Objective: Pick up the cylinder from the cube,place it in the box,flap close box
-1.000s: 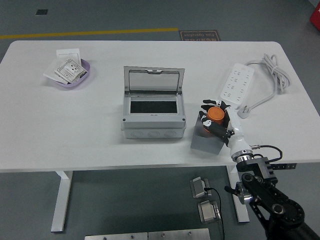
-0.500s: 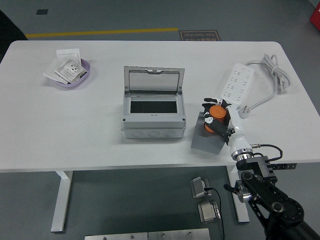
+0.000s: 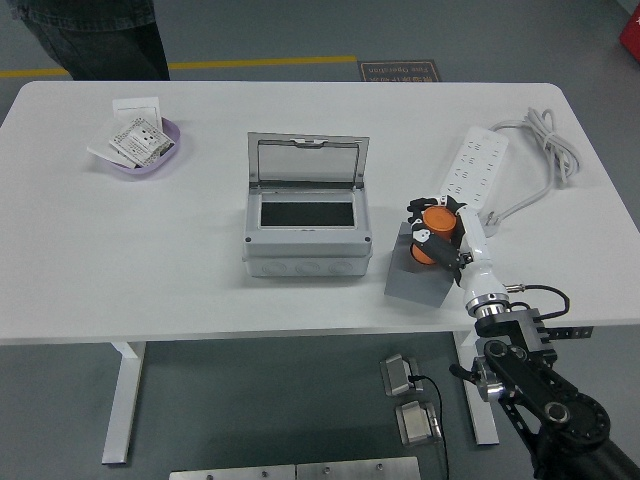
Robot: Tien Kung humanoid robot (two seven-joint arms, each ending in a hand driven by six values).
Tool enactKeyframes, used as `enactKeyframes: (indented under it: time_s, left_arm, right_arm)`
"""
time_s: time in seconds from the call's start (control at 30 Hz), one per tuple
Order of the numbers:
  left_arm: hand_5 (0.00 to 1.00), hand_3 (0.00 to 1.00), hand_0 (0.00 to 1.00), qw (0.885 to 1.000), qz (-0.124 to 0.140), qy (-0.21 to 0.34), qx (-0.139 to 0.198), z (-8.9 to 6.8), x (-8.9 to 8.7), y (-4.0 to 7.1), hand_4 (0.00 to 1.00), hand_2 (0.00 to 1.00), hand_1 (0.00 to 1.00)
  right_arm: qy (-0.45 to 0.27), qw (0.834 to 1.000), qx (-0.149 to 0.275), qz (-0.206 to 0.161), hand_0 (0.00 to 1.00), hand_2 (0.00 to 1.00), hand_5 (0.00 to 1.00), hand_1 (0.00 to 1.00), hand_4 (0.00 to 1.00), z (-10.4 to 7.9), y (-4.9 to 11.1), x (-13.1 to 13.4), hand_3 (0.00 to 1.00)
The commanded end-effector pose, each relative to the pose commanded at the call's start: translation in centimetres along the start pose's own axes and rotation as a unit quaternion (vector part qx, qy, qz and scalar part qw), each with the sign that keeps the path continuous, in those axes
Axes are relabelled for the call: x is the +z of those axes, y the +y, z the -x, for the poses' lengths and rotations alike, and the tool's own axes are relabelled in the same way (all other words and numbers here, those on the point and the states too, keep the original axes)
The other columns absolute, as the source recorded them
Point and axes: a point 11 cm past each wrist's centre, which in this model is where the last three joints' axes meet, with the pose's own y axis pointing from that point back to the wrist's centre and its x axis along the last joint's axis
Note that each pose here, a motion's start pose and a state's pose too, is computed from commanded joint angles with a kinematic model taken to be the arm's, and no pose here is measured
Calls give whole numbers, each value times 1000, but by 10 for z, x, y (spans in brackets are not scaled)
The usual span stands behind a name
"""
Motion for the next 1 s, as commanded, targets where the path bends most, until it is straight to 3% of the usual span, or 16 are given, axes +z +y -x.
enactKeyframes:
  time_s: [0.03,0.07,0.23,0.27,0.47,0.5,0.63,0.67,1.0]
  left_arm:
    - [406,647,655,1000,0,0,0,0,0,0,723,590,664]
    - [407,647,655,1000,1,0,0,0,0,0,722,591,664]
    - [407,647,655,1000,2,0,0,0,0,0,722,591,664]
    - [407,646,655,1000,2,0,0,0,0,0,722,592,664]
    - [407,646,655,1000,2,-1,0,0,0,0,722,592,664]
    - [408,646,655,1000,3,-1,0,0,0,0,721,593,665]
    - [408,646,655,1000,3,-2,0,0,0,0,721,593,665]
    - [411,646,654,1000,3,-2,0,0,0,0,721,595,664]
    - [413,646,654,1000,2,-3,1,-1,-1,0,722,595,664]
  right_arm:
    - [0,1000,0,-1,564,524,2,373,14,0,0,0,473]
    - [1,1000,1,-1,503,519,2,273,7,0,0,0,478]
    - [2,1000,1,-5,503,519,2,273,7,0,-1,-3,478]
    - [3,1000,1,-6,462,516,2,227,11,0,-1,-3,477]
    - [6,1000,3,-11,462,516,2,227,11,-2,-3,-6,477]
    - [6,1000,3,-11,409,510,2,200,33,-2,-3,-6,479]
    - [8,1000,5,-10,409,510,2,200,33,-3,-3,-5,479]
    - [8,1000,5,-10,352,507,2,177,49,-3,-3,-5,480]
    - [72,997,10,-33,371,507,2,181,56,-3,-13,-26,481]
